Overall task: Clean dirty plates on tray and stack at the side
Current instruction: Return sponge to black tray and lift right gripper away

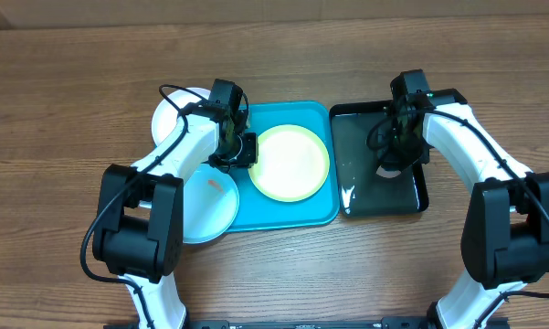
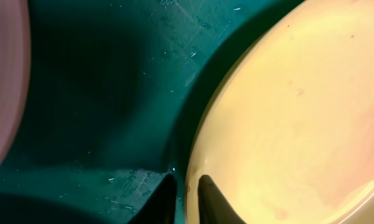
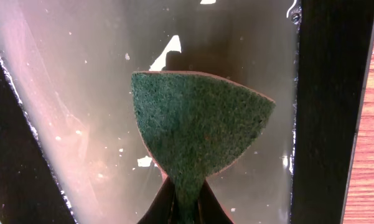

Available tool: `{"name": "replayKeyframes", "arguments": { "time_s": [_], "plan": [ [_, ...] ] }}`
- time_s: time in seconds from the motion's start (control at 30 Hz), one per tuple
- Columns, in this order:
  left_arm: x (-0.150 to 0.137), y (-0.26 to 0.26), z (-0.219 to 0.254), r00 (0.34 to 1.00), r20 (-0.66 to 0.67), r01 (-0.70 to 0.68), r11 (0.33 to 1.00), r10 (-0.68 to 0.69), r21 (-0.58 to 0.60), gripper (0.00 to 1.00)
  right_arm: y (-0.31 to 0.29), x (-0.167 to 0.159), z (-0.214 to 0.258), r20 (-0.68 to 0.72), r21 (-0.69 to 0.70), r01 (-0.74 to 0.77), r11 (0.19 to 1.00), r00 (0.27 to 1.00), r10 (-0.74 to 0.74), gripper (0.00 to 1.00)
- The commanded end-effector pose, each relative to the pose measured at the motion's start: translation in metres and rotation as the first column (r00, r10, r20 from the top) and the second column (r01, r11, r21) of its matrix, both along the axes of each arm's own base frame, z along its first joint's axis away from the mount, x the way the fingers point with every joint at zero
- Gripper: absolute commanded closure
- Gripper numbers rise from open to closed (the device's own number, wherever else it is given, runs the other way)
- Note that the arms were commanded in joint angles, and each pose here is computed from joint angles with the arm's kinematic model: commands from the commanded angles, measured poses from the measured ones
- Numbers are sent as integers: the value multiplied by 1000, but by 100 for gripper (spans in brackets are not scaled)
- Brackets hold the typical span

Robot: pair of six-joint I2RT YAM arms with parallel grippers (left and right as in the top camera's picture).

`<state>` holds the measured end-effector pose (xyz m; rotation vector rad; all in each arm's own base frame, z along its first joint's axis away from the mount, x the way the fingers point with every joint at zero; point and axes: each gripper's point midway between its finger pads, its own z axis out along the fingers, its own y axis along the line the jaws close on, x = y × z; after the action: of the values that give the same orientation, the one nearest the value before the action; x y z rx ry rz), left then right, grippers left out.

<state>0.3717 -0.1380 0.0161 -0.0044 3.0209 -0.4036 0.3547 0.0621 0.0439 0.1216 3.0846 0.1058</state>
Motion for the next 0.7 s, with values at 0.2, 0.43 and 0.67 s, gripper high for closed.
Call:
{"name": "replayKeyframes", "arguments": {
  "time_s": [0.2,0.43,0.67],
  "plan": [
    [-1,-8,1,999,24,43,999,-44,26,81,0,0,3,10,-9,-8,1000,1000,8,96],
    [-3,-5,-6,998,37,51,995,-54,87,91,3,5,8,25,5,-9,1000,1000,9,96],
    [-7,-1,-11,999,27,32,994,-35,104,81,15,29,65,88,65,-17,998,996,11,96]
  ]
}}
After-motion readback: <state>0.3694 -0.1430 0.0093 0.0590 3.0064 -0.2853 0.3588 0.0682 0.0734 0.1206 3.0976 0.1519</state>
